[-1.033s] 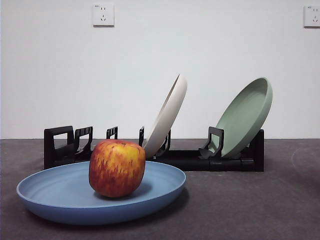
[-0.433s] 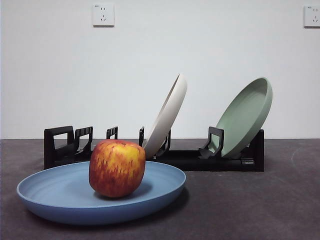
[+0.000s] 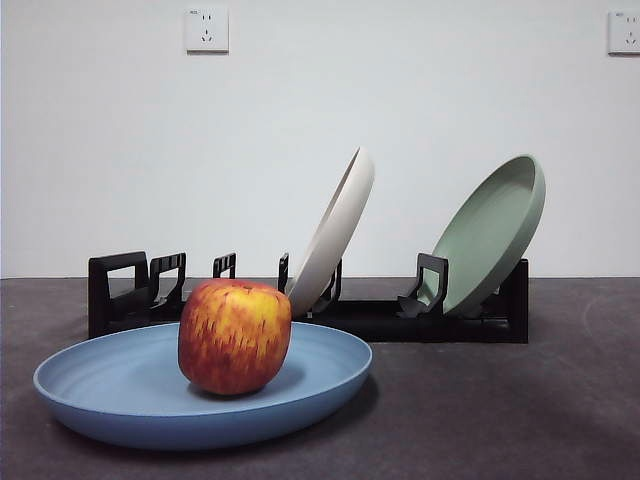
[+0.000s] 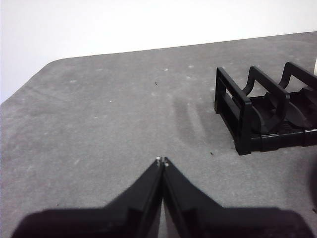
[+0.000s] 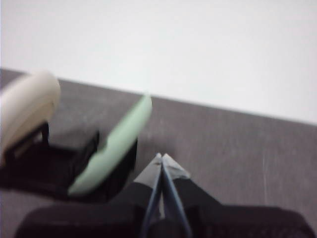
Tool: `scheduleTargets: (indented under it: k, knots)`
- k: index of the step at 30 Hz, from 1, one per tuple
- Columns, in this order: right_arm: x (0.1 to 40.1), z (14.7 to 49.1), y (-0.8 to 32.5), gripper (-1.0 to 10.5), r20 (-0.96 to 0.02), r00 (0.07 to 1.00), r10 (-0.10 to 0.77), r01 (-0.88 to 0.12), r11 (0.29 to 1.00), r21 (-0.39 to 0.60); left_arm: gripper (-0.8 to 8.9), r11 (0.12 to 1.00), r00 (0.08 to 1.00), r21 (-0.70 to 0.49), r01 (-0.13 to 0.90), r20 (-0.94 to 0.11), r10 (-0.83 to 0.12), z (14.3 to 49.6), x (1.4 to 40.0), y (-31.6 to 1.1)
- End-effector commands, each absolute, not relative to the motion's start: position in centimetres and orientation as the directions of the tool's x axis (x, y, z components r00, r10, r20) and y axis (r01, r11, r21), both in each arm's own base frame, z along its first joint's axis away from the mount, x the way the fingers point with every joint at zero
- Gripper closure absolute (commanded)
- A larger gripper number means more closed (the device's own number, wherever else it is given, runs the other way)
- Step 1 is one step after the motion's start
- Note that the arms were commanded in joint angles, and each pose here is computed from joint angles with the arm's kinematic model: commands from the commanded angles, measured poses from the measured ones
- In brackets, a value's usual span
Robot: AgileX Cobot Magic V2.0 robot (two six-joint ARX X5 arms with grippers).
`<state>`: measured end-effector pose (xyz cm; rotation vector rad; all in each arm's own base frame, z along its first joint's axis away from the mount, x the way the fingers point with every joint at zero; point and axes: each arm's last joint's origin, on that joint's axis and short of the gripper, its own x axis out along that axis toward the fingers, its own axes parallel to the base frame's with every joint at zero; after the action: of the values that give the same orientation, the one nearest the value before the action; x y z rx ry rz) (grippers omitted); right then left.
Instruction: Take the blue plate from the plate rack,put the plate on the table,take the apple from the table,put the apple in the plate
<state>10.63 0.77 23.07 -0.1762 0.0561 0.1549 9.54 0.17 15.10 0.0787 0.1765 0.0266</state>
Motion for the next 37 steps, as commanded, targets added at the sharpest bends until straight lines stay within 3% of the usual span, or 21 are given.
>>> scheduleTargets:
  k: [1, 16, 26, 37]
  knots:
    - [10.6, 21.1, 0.6, 9.5, -0.08, 0.988, 0.132, -0.141, 0.981, -0.135, 8.17, 0.997, 0.982, 0.074, -0.021, -0.183, 0.034, 14.7, 9.6, 0.2]
    - [9.8, 15.9, 0.4, 9.5, -0.063, 0.991, 0.116, -0.12, 0.991, -0.067, 8.17, 0.997, 0.983, 0.074, -0.021, -0.182, 0.034, 14.7, 9.6, 0.2]
    - [9.6, 14.8, 0.4, 9.5, -0.173, 0.978, 0.116, -0.127, 0.991, -0.052, 8.17, 0.997, 0.983, 0.074, -0.021, -0.18, 0.034, 14.7, 9.6, 0.2]
    - [9.6, 14.8, 0.4, 9.5, -0.17, 0.979, 0.116, -0.116, 0.993, 0.011, 8.17, 0.997, 0.983, 0.074, -0.022, -0.18, 0.035, 14.7, 9.6, 0.2]
